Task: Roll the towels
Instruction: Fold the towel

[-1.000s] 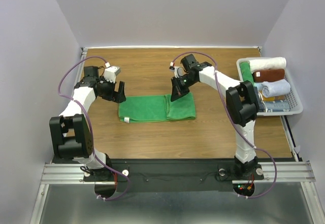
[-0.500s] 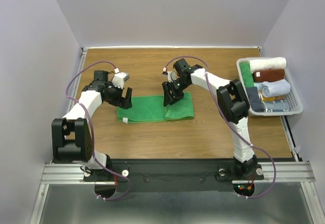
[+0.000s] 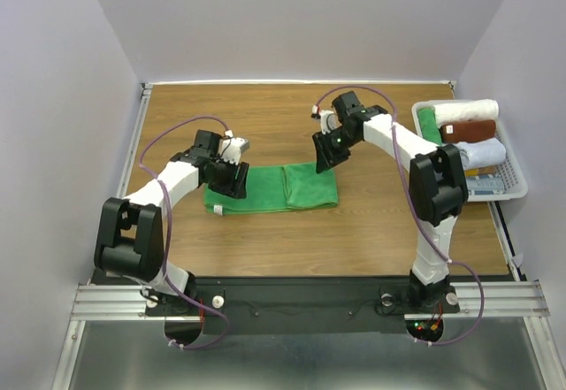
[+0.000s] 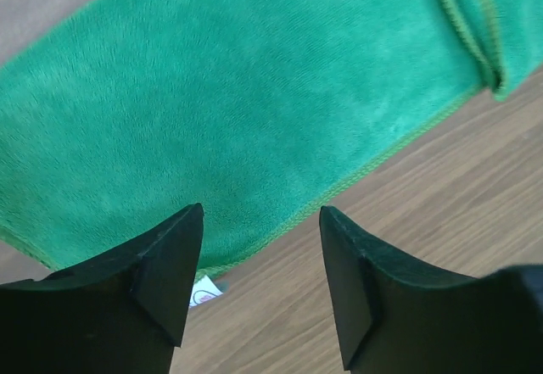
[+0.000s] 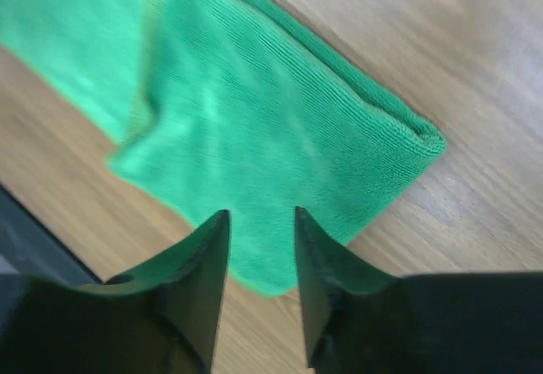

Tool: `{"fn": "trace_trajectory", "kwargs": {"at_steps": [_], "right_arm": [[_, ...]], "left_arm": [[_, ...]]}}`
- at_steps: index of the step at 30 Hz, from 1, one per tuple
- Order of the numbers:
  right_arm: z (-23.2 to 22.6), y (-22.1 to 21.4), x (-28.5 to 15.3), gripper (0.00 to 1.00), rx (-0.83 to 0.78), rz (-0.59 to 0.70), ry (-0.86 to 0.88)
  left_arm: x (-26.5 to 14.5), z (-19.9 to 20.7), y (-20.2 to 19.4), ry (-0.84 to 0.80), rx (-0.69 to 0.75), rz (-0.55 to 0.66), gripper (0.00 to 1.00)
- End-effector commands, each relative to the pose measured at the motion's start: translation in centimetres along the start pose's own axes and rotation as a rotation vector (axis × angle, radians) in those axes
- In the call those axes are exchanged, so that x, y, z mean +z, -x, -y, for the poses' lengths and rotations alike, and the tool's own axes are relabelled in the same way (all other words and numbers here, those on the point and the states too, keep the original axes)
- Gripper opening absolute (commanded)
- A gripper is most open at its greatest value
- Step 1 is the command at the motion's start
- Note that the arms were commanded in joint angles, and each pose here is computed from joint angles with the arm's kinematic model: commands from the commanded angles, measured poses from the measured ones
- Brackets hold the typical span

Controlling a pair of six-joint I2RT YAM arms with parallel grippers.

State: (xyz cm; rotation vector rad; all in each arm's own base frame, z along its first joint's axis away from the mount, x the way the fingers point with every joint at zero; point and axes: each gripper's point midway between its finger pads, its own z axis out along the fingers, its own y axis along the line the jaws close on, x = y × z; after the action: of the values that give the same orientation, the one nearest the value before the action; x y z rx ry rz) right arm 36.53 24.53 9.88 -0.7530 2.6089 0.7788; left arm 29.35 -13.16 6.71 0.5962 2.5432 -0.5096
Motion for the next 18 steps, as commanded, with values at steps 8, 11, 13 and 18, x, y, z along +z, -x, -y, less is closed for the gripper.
{"fn": "trace_trajectory", "kwargs": {"at_steps": [8,11,13,18], "right_arm": [[3.4,-5.8,4.4,0.29,0.008,-0.209,-0.071],[2.8,-7.8,4.6,0.29,0.049,-0.243,-0.042],[1.5,-9.2,4.7,0.29,0.105,-0.257,0.020],[-2.9,-10.5,4.6,0.35,0.185,-0.252,0.241]], "left_arm": [[4.7,-2.5,-0.3,0.099,-0.122,-0.134,0.19],[6.1,-4.4,0.4,0.155,-0.138,-0.150,0.09],[7.1,-5.5,1.7,0.174,-0.137,-0.143,0.08],[9.2,-8.3,5.8,0.226,-0.081,-0.119,0.07]]}}
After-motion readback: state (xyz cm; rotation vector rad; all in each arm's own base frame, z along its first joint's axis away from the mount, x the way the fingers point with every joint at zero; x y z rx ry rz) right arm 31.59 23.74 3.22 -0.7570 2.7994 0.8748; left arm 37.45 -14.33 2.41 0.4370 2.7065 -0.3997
